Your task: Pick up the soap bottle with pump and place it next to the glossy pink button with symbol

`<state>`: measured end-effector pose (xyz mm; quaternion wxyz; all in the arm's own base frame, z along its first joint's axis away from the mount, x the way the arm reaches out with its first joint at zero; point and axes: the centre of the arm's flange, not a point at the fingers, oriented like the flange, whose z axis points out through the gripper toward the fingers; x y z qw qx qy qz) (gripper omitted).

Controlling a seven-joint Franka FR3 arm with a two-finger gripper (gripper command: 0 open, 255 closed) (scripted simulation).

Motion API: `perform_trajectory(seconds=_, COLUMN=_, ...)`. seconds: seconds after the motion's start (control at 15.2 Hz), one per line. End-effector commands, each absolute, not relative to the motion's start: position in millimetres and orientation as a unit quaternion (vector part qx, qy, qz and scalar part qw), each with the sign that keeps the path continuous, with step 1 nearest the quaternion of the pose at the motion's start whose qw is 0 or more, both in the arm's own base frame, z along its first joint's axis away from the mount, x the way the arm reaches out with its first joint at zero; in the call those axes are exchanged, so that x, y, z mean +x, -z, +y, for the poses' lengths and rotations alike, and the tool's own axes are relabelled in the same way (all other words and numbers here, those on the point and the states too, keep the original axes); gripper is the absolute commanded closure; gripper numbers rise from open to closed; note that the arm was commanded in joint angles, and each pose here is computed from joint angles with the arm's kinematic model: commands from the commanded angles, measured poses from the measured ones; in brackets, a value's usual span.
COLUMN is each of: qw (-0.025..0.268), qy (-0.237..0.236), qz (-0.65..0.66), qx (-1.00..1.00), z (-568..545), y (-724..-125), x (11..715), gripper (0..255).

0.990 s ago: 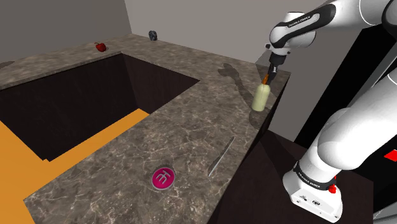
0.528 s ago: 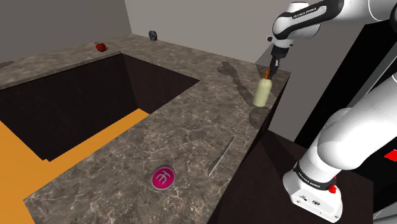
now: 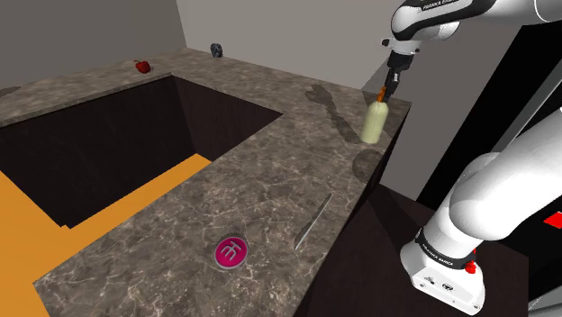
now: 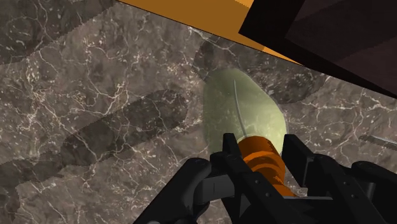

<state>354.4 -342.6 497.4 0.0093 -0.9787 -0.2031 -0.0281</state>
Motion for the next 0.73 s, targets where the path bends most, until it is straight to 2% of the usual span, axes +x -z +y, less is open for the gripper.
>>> perform_trajectory(seconds=0.0, qw=0.009, qy=0.028, qz=-0.203, qx=-0.979, z=-342.4, y=-508.3, x=354.0, gripper=255)
perform_trajectory(seconds=0.66, qw=0.009, qy=0.028, qz=-0.203, qx=-0.979, z=-342.4, y=-561.1, x=354.0, gripper=255)
